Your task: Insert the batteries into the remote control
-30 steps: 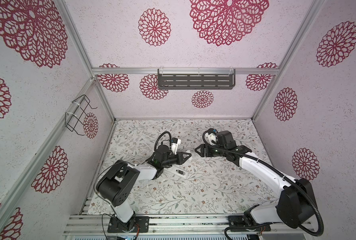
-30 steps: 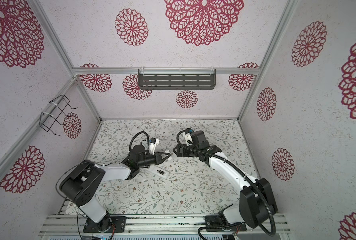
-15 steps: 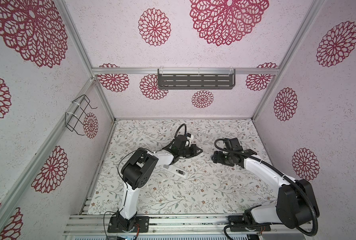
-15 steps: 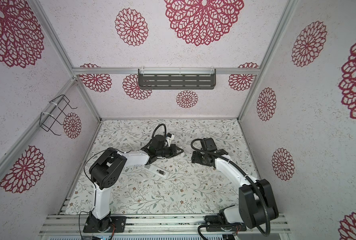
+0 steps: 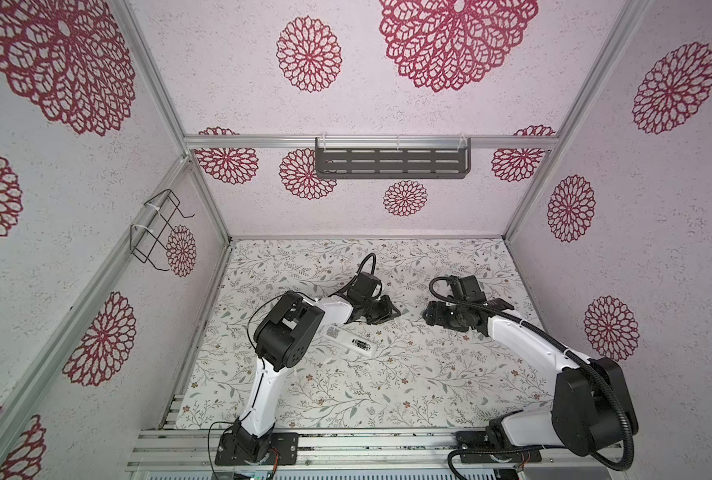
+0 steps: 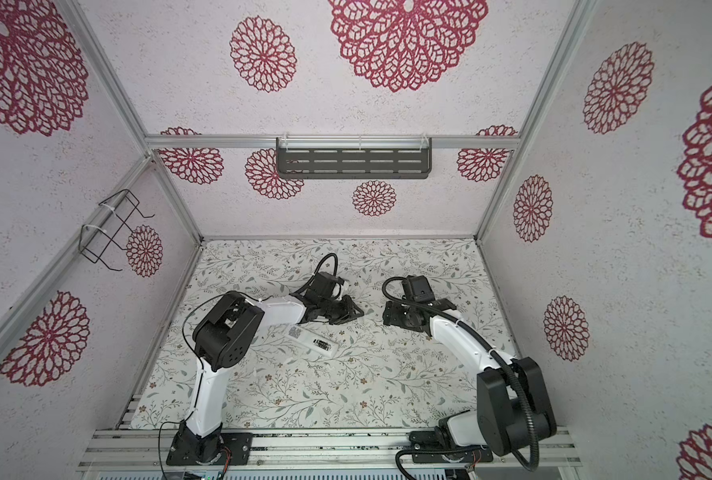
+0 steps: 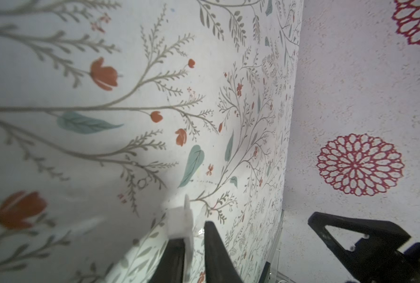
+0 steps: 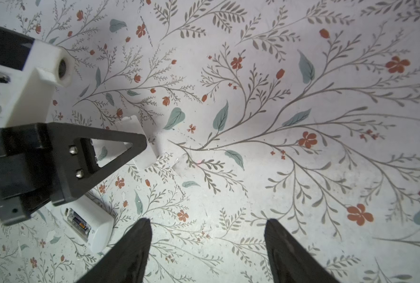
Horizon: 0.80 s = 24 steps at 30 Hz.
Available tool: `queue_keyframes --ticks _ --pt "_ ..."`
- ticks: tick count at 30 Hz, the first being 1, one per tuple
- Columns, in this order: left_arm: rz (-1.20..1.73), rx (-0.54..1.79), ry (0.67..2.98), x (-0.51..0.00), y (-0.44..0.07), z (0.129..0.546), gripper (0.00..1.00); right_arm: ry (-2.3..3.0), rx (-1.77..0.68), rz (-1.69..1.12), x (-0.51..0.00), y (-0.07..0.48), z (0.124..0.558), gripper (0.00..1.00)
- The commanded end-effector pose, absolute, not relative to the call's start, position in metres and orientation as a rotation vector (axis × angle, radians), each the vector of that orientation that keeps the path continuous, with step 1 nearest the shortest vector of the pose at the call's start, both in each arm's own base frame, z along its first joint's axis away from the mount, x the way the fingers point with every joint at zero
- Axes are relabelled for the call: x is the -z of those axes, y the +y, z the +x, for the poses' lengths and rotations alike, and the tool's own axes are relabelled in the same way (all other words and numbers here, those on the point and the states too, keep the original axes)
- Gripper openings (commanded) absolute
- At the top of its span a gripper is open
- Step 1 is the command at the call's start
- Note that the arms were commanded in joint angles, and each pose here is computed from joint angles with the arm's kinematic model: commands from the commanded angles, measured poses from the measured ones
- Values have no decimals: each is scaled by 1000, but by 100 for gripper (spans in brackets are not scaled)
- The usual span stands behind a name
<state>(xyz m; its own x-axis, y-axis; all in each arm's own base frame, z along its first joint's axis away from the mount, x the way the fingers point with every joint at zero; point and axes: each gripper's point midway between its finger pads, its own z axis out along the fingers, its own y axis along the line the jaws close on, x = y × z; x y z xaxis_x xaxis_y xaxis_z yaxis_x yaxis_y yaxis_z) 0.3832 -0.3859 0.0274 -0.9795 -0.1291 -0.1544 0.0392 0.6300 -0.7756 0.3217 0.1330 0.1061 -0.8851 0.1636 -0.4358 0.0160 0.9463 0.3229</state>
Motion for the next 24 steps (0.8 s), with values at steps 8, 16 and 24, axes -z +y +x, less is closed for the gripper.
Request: queue_keyframes --ticks 8,16,24 --pt "-171 1215 2721 -9 -361 384 41 2630 -472 80 -106 143 333 77" --pt "-179 1060 2785 -6 -327 381 97 2654 -510 17 -96 162 346 77" --pt "-162 798 2851 -7 -272 379 97 2661 -518 -24 -84 193 367 75"
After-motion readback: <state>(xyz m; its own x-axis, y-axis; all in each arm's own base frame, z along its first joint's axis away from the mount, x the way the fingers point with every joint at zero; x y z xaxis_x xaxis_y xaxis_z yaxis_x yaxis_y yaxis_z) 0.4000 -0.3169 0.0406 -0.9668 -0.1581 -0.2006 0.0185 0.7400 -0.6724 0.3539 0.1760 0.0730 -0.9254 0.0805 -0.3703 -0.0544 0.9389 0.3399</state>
